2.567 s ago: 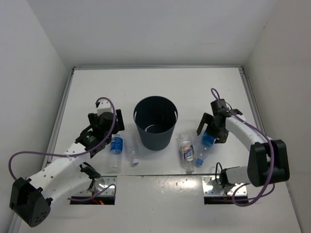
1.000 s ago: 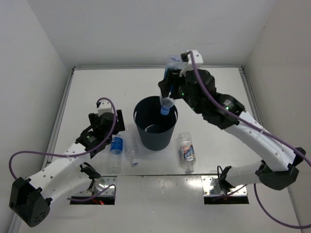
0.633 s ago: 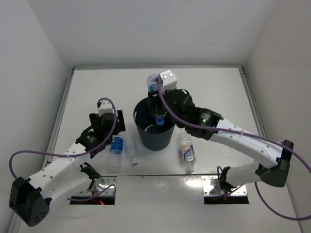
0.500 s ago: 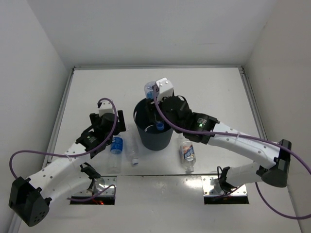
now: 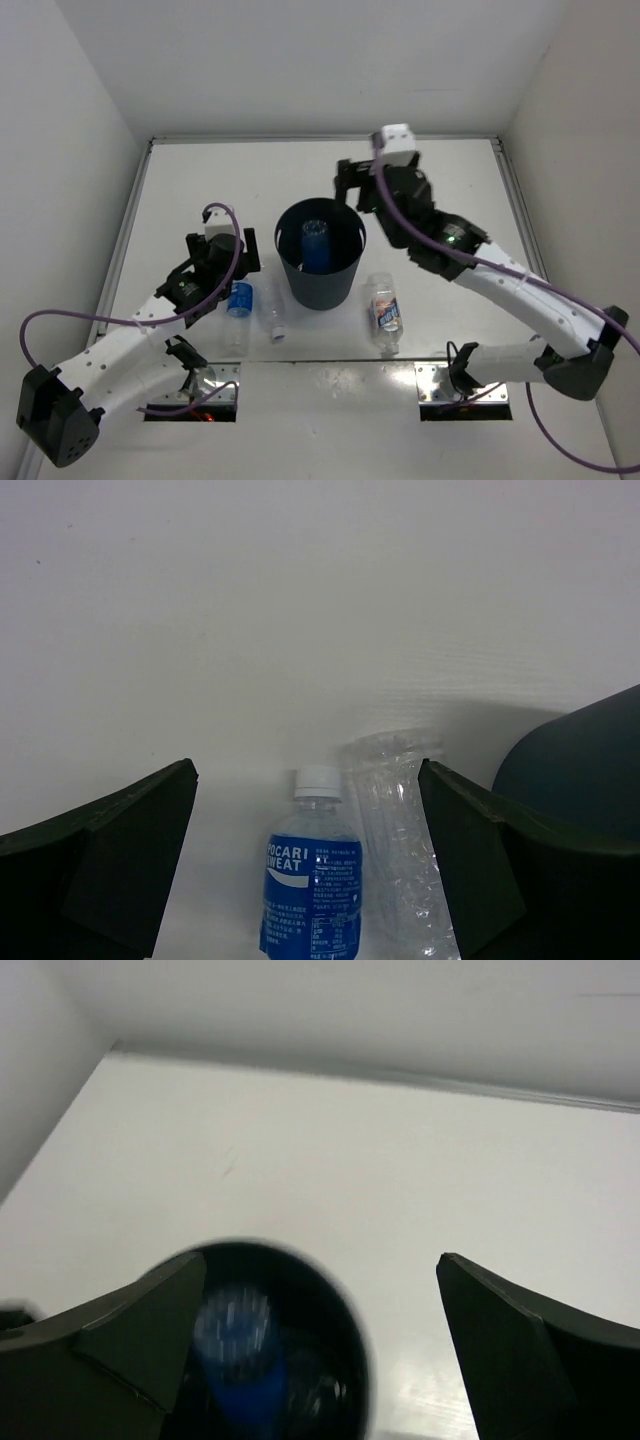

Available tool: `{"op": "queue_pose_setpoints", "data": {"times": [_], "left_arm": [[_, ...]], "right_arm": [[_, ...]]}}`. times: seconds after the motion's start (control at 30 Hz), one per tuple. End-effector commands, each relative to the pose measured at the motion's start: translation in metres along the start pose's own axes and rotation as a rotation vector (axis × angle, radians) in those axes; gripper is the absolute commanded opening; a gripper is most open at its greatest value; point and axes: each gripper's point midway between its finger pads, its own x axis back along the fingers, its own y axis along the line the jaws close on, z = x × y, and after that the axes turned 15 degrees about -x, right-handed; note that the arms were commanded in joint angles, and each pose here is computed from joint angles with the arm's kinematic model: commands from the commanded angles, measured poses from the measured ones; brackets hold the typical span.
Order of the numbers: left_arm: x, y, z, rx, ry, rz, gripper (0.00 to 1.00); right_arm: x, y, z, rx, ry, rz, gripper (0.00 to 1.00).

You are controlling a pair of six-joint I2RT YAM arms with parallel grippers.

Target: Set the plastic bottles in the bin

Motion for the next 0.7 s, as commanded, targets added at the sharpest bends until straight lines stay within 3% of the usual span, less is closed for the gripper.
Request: {"op": "queue_pose_setpoints", "data": {"times": [0.0,0.2,0.43,0.67], "left_arm": [[0.004,-0.003,-0.011,0.016,-0.046,0.02,1.0],[0.005,-0.006,-0.015,0.017,-0.055,0.029,1.0],[0.005,-0.009,-0.011,-0.004,-0.034,0.034,1.0],[0.005,-0.018,-0.01,-0.031,-0.013,0.059,1.0]], "right_arm": [[0.02,-0.072,-0.058,-0.235,-0.124,0.201,1.0],[0.036,-0.17,0.038,-0.44,0.102,0.463,1.0],[0.058,-0.194,0.174,-0.493,0.468,0.439,1.0],[0.071,-0.196,0.239,-0.436,0.644,0.46,1.0]]}}
